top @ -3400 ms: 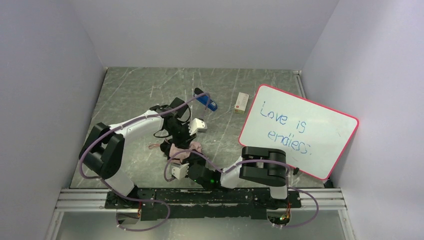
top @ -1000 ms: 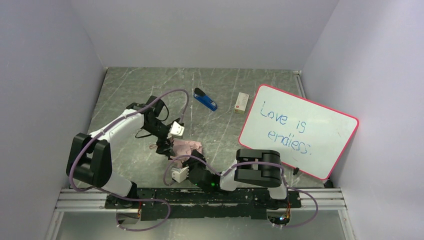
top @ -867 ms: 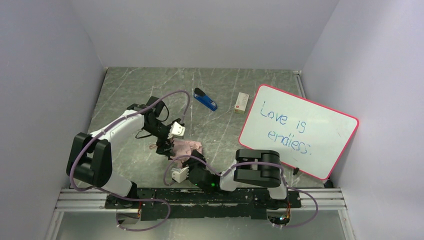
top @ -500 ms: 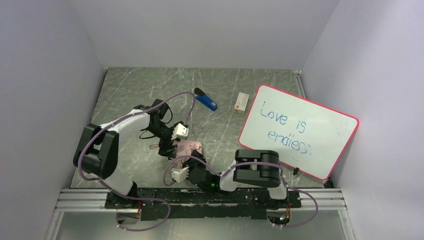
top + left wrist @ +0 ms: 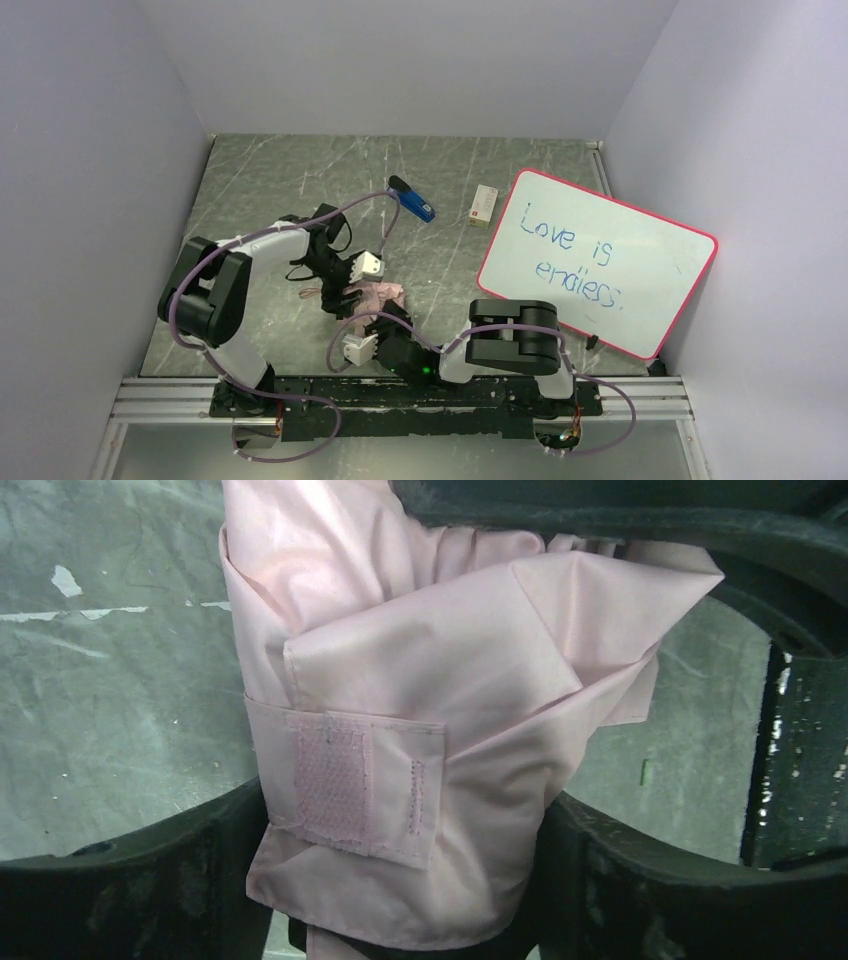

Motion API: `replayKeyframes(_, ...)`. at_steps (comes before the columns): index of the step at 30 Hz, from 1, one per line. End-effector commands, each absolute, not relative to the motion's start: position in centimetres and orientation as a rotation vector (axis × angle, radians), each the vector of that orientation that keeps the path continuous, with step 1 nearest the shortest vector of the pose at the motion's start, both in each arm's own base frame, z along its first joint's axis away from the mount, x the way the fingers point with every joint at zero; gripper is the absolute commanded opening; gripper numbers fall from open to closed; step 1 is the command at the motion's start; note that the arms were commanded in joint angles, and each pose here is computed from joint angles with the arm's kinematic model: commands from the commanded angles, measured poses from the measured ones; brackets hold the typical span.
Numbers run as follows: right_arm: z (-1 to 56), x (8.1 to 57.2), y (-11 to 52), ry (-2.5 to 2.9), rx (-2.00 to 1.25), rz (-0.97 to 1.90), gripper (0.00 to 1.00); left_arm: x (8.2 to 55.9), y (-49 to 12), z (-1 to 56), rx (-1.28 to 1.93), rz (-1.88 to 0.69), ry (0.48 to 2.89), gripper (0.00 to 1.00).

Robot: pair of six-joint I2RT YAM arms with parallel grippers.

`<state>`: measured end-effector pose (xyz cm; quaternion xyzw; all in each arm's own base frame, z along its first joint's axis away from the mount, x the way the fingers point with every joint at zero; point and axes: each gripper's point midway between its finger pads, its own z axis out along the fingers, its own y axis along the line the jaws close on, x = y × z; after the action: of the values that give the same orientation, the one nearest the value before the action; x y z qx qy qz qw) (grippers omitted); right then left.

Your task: Put away the umbrella

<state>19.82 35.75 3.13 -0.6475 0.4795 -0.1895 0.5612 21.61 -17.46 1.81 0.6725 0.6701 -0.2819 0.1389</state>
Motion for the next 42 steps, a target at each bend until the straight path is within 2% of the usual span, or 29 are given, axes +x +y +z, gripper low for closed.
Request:
replayKeyframes(1,-1.4,19.4,32.0,1.153,-1.710,-0.572,0.24,21.3,-15.7,-0.4,1.997,-0.702,2.021,0.73)
replayKeyframes(4,-0.8,19.3,32.2,1.156,-1.688,-0.557,0.25,21.4,-15.4,-0.7,1.990,-0.672,2.049,0.58)
replayKeyframes(8,0.5,19.1,32.7,1.159,-1.640,-0.513,0.30,21.5,-15.4,-0.7,1.973,-0.651,2.057,0.46)
replayKeyframes(12,2.0,18.7,33.3,1.178,-1.570,-0.435,0.45,21.5,-15.4,-0.6,1.967,-0.605,2.041,0.41)
replayKeyframes(15,4.2,18.3,33.5,1.210,-1.468,-0.348,0.51,21.6,-15.3,-0.4,1.965,-0.560,2.027,0.38)
replayKeyframes(20,7.5,17.2,32.6,1.329,-1.261,-0.165,0.53,21.7,-14.9,-0.2,1.949,-0.516,2.025,0.34)
replayKeyframes(26,9.3,14.6,32.3,1.570,-0.992,0.183,0.56,22.2,-14.8,-0.1,1.871,-0.476,2.094,0.31)
replayKeyframes(29,9.2,13.8,32.1,1.720,-0.795,0.341,0.62,23.1,-14.6,0.0,1.787,-0.426,2.171,0.30)
replayKeyframes(33,8.0,13.1,32.2,1.839,-0.735,0.364,0.66,24.1,-14.3,-0.2,1.674,-0.366,2.278,0.27)
replayKeyframes(36,7.7,13.0,33.2,1.898,-0.674,0.370,0.67,25.0,-14.0,-0.5,1.590,-0.315,2.375,0.07)
replayKeyframes(42,6.7,13.2,36.8,1.973,-0.555,0.360,0.67,26.0,-14.3,-0.6,1.499,-0.291,2.434,0.05)
